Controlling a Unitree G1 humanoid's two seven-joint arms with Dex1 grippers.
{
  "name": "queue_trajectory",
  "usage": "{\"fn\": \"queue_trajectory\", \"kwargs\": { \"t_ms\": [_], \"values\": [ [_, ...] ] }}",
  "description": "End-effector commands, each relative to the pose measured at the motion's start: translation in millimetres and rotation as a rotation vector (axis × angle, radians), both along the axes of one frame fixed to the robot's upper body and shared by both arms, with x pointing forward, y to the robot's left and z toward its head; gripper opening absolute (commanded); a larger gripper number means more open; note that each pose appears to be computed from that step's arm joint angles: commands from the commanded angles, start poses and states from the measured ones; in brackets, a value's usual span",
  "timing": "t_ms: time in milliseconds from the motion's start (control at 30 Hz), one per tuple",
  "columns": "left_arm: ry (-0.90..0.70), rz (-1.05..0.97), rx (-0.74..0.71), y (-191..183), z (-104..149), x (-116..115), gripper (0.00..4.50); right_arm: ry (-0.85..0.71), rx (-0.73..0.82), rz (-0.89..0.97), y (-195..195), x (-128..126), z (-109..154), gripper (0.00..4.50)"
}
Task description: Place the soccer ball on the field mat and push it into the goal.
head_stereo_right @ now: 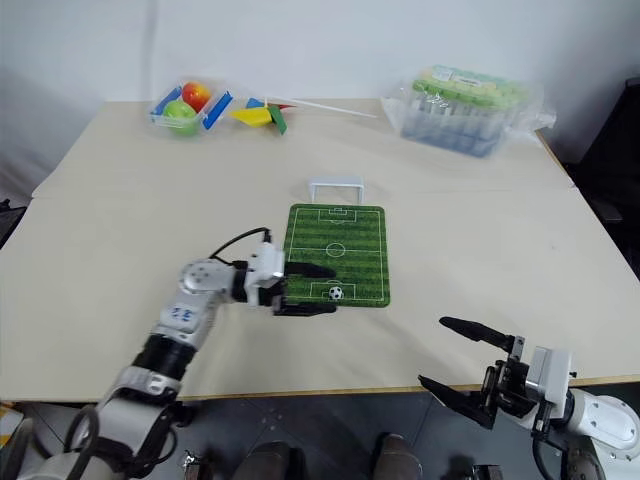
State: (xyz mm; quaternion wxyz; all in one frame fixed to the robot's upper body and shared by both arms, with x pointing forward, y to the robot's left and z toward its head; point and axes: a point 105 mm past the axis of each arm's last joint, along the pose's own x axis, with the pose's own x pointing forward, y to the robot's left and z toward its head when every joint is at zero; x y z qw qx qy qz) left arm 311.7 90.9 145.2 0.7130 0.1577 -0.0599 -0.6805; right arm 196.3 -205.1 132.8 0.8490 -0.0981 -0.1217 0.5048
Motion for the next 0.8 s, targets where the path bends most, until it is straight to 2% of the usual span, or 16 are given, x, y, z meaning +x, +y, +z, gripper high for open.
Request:
{"fn": "queue_trajectory", "kwargs": {
  "t_ms": [33, 67, 167, 300, 433, 500, 800],
  "values": [
    [-0.016, 0.002, -0.030, 29, 18, -17, 3.12, -0.063, 0.000, -0.016, -8, 3, 10, 4.50],
    [0.006, 0.015, -0.017, 42, 13, -23, 3.12, -0.069, 0.000, -0.018, -9, 5, 10, 4.50],
    [0.070, 0.071, -0.007, 68, -2, -40, 2.52, -0.092, 0.001, -0.023, -13, 10, 12, 4.50],
    [0.124, 0.126, -0.025, 82, -21, -61, 1.30, -0.151, 0.033, -0.090, -23, 21, 17, 4.50],
    [0.136, 0.112, -0.031, 67, -27, -70, 0.04, -0.149, 0.042, -0.085, -24, 23, 16, 4.50],
    [0.127, 0.115, -0.043, 55, -28, -66, 0.04, -0.144, 0.042, -0.077, -23, 23, 14, 4.50],
    [0.112, 0.060, -0.054, -30, -22, -18, 0.04, -0.119, 0.024, -0.056, -25, 25, 16, 4.50]
  ]
}}
